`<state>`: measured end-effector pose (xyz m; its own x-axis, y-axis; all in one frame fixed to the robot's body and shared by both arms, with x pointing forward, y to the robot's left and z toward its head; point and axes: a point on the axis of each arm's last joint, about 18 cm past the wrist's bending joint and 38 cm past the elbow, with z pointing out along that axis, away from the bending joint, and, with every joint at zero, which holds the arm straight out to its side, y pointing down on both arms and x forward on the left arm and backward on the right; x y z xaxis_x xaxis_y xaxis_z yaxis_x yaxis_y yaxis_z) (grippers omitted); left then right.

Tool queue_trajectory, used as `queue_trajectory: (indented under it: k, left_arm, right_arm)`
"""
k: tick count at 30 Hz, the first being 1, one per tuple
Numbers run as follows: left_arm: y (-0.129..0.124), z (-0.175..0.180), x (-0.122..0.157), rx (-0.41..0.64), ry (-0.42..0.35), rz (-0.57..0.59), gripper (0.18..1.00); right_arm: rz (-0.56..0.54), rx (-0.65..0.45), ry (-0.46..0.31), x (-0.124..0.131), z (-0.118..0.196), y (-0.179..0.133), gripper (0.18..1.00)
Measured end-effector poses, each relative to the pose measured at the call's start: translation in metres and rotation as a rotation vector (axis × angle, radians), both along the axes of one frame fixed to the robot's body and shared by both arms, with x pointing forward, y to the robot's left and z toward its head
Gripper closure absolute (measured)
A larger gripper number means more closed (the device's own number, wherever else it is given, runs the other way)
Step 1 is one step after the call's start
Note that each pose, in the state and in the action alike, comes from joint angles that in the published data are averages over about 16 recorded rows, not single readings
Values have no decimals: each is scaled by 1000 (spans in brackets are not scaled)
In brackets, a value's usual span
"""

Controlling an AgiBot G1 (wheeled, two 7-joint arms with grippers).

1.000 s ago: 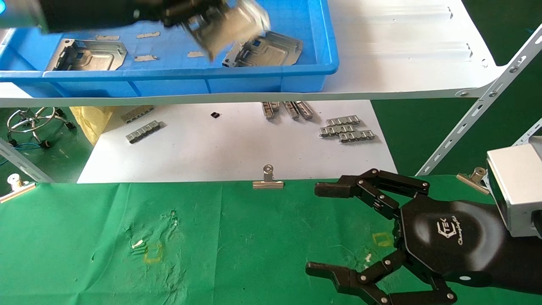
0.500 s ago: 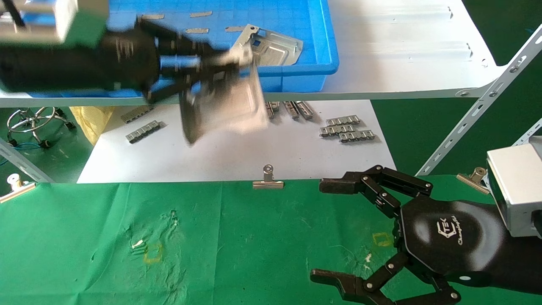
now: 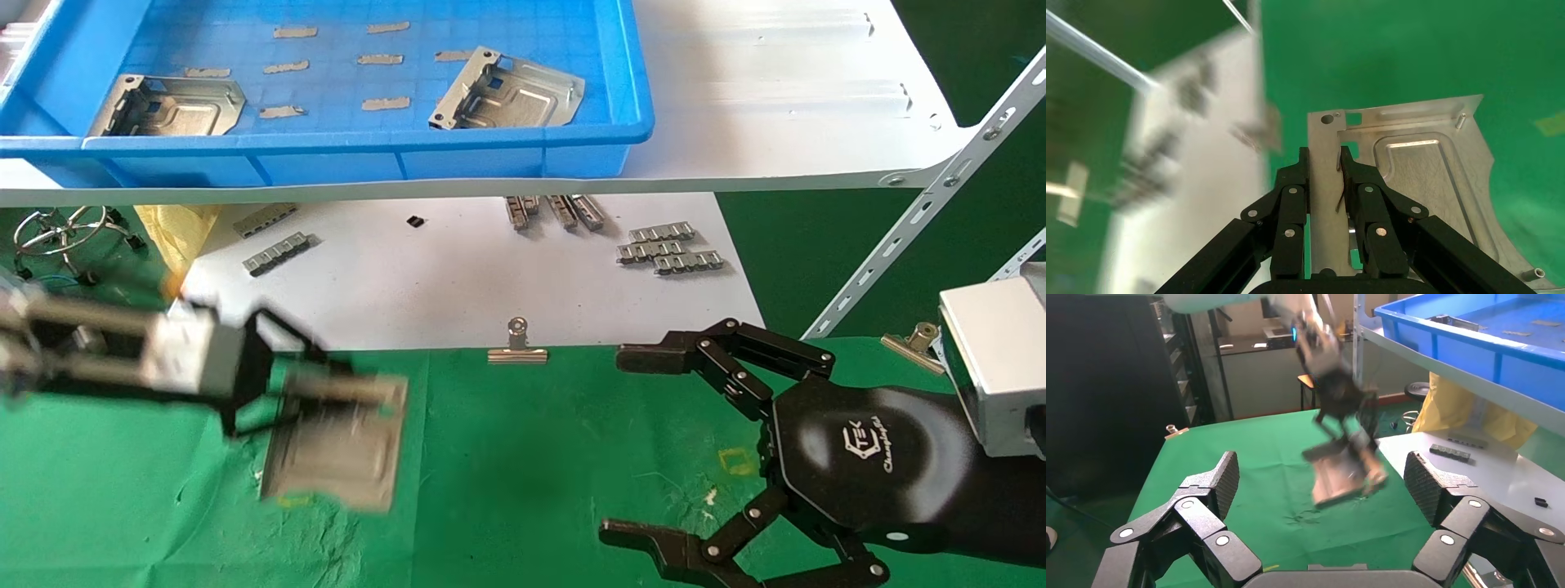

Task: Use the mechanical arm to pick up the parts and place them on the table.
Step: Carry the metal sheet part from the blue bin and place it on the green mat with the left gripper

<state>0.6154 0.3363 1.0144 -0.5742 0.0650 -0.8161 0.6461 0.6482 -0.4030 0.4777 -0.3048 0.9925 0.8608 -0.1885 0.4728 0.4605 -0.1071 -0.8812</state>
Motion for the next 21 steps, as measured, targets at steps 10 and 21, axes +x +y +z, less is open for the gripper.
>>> queue_trajectory:
  k: [10, 21]
  left_arm:
    - [24, -48, 18, 74, 61, 85, 913]
    - [34, -57, 24, 120, 53, 114, 897]
  right_arm:
    - [0, 0, 0, 0, 0, 0, 178]
    - [0, 0, 0, 0, 0, 0, 178]
